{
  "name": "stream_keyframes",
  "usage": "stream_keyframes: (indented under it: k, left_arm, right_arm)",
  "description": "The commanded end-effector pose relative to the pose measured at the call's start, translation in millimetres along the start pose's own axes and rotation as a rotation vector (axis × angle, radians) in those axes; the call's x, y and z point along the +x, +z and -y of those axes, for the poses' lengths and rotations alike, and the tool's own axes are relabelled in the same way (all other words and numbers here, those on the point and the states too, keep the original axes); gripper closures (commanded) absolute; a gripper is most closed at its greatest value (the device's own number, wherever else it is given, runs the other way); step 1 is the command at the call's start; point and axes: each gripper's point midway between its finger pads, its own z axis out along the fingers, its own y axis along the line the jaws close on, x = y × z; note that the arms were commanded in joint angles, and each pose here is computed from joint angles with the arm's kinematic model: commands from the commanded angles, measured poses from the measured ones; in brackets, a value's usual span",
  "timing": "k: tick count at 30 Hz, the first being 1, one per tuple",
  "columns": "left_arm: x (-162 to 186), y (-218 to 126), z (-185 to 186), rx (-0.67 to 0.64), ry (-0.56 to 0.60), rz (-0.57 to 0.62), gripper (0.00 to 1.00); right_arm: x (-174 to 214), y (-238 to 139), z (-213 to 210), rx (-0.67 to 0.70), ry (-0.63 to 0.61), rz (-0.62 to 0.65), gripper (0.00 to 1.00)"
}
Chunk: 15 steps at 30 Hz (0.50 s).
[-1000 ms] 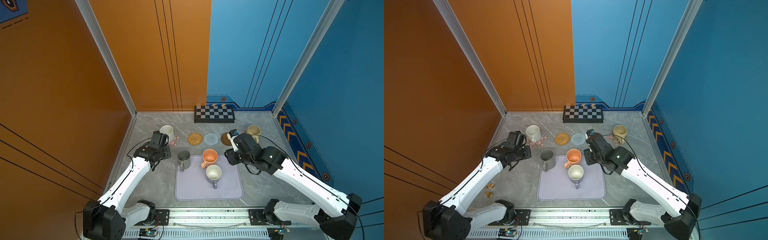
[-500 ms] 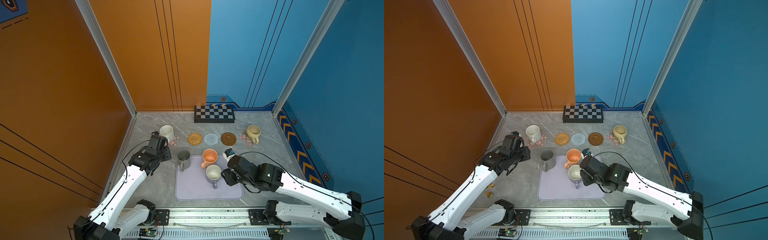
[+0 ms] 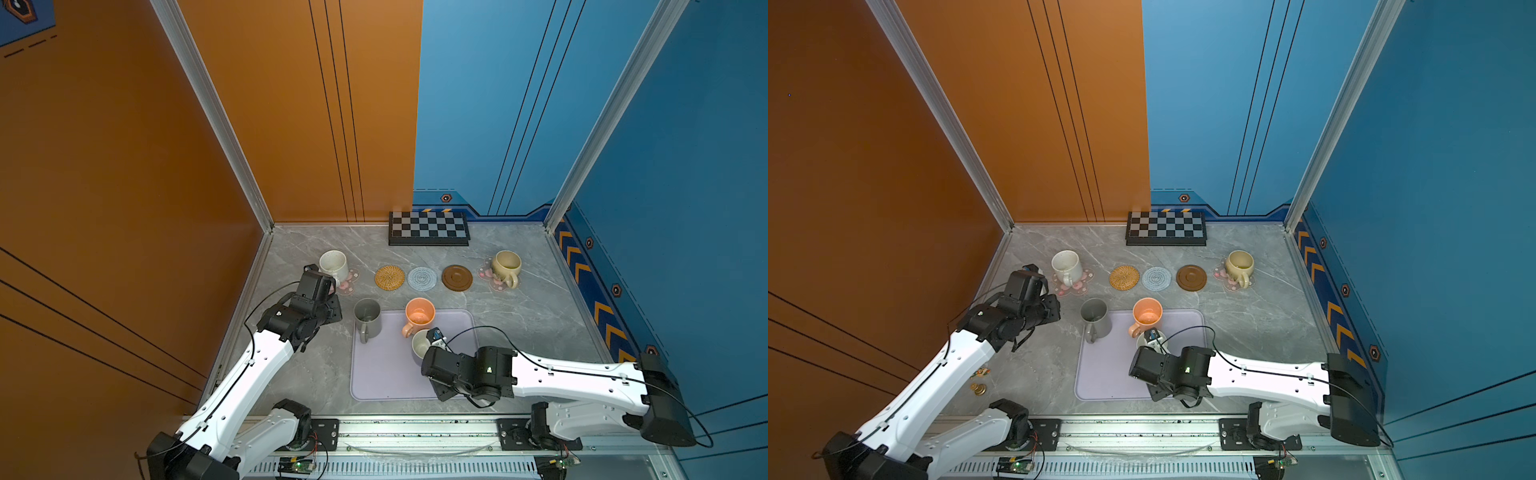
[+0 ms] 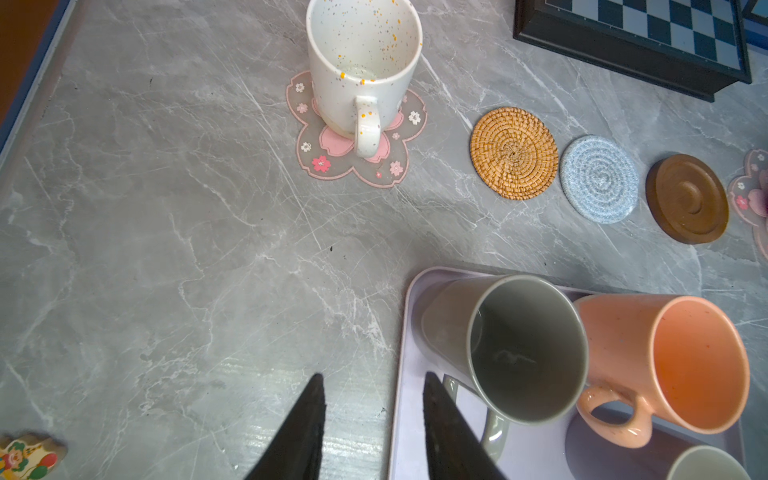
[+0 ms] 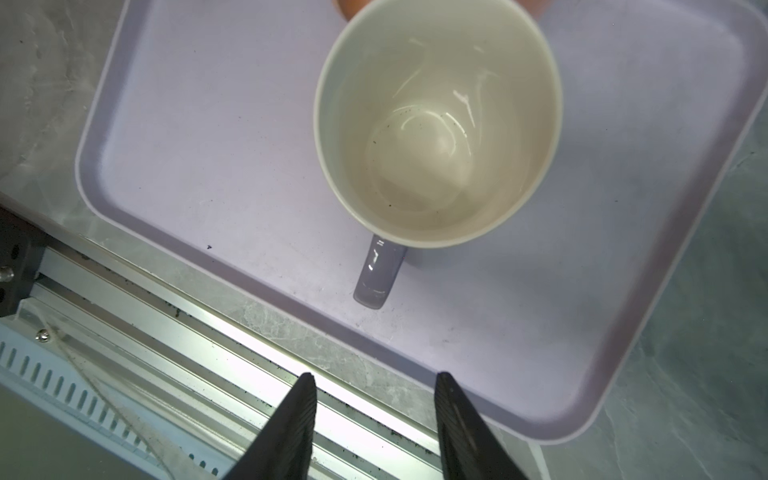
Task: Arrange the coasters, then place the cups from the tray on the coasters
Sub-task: 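Move the right gripper over the white mug with purple handle on the tray, then lower the right gripper onto the white mug's rim and close it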
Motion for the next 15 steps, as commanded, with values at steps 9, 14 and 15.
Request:
stream_keyframes:
  k: [9,14,15]
  left_arm:
    - [6,-1,-7,-0.029,0.04,-0.016,0.6]
    - [6,0,-10,-0.032,0.037,-0.018,0.6]
    - [5,0,-9,-0.03,0.038,-0.018,0.6]
  right_arm:
    - [-18,16,-8,0.006,0.036,0.001,0.5]
    - [-23,24,-8,-0.003,0.058,0.0,0.51]
    - [-25,26,-8,-0.003,0.058,-0.002,0.51]
